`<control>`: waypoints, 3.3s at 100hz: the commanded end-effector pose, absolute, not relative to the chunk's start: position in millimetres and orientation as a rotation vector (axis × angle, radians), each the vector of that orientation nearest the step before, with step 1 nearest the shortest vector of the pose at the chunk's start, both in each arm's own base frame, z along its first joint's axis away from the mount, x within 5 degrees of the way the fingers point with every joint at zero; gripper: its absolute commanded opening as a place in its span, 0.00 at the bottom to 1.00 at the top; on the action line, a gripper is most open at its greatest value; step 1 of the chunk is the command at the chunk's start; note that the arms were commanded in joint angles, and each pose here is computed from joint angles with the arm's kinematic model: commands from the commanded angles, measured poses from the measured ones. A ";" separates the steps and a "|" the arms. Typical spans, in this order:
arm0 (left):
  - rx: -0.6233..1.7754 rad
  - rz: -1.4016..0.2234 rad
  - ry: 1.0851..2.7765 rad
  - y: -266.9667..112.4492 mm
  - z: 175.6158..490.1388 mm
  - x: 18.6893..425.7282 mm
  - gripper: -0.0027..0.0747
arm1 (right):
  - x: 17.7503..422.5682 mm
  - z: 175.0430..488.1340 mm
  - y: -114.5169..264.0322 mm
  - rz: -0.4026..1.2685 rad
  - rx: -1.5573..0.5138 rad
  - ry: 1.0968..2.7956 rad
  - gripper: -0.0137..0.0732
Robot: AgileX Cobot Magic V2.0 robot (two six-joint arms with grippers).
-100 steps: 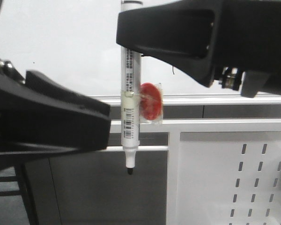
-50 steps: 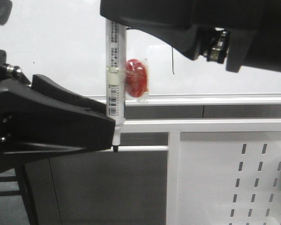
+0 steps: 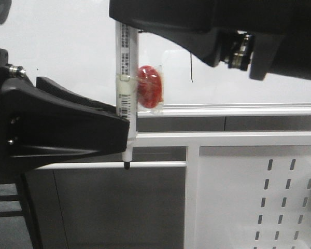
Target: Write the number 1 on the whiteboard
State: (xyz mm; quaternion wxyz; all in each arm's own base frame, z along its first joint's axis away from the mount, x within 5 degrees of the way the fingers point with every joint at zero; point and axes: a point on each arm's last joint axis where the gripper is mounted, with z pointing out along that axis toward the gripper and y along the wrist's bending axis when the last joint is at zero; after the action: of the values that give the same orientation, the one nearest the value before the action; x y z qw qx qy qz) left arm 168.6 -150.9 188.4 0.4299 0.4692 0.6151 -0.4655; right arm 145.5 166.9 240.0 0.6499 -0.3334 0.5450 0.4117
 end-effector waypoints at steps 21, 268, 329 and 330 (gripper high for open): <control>1.092 -1.303 1.334 -155.3 214.0 165.6 0.51 | 142.9 262.8 167.2 1.004 -0.697 1.054 0.10; 1.049 -1.288 1.331 -154.8 215.9 169.0 0.01 | 148.1 266.7 170.0 1.012 -0.679 1.085 0.58; 0.999 -1.223 1.344 -142.8 216.2 179.5 0.01 | 153.6 249.2 142.0 0.898 -0.450 1.162 0.58; 0.997 -1.220 1.346 -142.1 215.8 179.6 0.01 | 153.6 249.2 142.0 0.898 -0.450 1.162 0.58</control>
State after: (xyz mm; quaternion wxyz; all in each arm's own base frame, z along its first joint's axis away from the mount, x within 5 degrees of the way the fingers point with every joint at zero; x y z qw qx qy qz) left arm 178.0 -144.3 190.8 0.4585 0.4431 0.6238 -0.4520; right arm 156.9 146.1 227.6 0.6627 -0.2261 0.6046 0.3797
